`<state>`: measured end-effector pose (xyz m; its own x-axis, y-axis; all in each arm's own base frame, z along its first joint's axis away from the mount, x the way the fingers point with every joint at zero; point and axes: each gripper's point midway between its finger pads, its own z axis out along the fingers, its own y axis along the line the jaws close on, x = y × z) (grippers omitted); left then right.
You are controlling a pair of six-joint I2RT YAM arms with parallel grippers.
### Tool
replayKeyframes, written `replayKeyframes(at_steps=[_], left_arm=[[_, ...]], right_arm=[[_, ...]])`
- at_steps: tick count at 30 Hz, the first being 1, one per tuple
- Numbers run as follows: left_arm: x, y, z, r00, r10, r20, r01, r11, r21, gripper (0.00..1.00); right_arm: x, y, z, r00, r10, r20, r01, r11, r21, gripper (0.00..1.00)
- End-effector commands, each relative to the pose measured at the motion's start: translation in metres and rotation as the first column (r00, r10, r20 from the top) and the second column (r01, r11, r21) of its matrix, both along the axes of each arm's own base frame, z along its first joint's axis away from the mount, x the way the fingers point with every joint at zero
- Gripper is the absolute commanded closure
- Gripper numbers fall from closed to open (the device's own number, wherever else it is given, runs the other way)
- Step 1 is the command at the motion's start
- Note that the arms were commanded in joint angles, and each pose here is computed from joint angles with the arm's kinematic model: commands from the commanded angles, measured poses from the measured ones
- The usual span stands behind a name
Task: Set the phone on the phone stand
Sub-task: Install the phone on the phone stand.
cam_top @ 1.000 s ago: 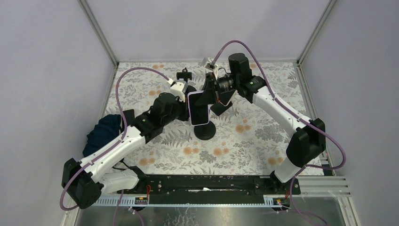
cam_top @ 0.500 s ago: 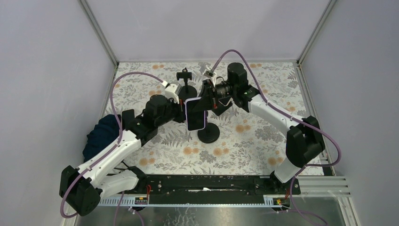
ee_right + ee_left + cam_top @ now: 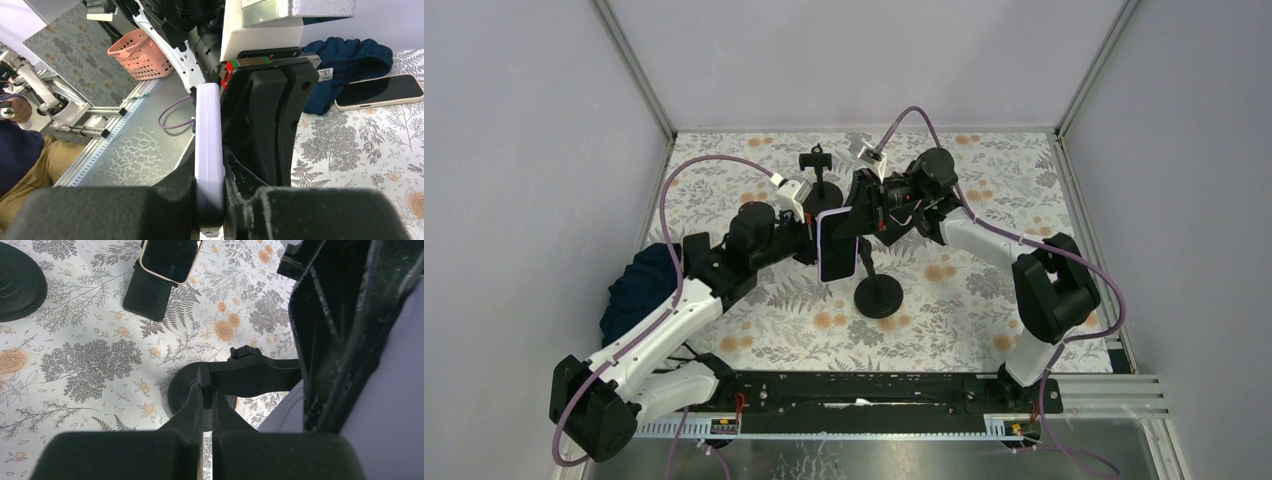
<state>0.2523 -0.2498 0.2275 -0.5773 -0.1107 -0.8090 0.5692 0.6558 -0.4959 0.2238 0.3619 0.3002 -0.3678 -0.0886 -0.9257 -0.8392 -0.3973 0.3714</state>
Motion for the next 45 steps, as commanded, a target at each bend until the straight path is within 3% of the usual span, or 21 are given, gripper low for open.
replayKeyframes(at_steps=[1, 6, 20, 40, 45], left_arm=[[-0.001, -0.008, 0.043, 0.992, -0.041, 0.119, 0.053, 0.993, -0.101, 1.00], [-0.002, -0.004, 0.044, 0.990, -0.041, 0.137, 0.055, 0.993, -0.102, 1.00], [-0.005, -0.005, 0.044, 0.987, -0.073, 0.146, 0.089, 0.991, -0.102, 1.00], [0.023, 0.000, 0.013, 0.996, -0.024, 0.081, 0.018, 0.998, 0.067, 1.00], [0.027, 0.004, 0.010, 0.998, -0.002, 0.063, -0.004, 0.995, 0.098, 1.00]], right_arm=[[0.014, -0.005, 0.012, 0.996, -0.058, 0.064, 0.058, 0.998, 0.007, 1.00], [0.028, -0.010, -0.011, 0.988, -0.111, 0.112, 0.121, 0.988, -0.091, 1.00], [0.035, -0.016, -0.022, 0.979, -0.132, 0.156, 0.146, 0.986, -0.083, 1.00], [0.073, -0.062, -0.051, 0.962, -0.242, 0.128, 0.256, 0.961, -0.106, 1.00], [0.081, -0.075, -0.068, 0.955, -0.267, 0.129, 0.287, 0.941, -0.178, 1.00]])
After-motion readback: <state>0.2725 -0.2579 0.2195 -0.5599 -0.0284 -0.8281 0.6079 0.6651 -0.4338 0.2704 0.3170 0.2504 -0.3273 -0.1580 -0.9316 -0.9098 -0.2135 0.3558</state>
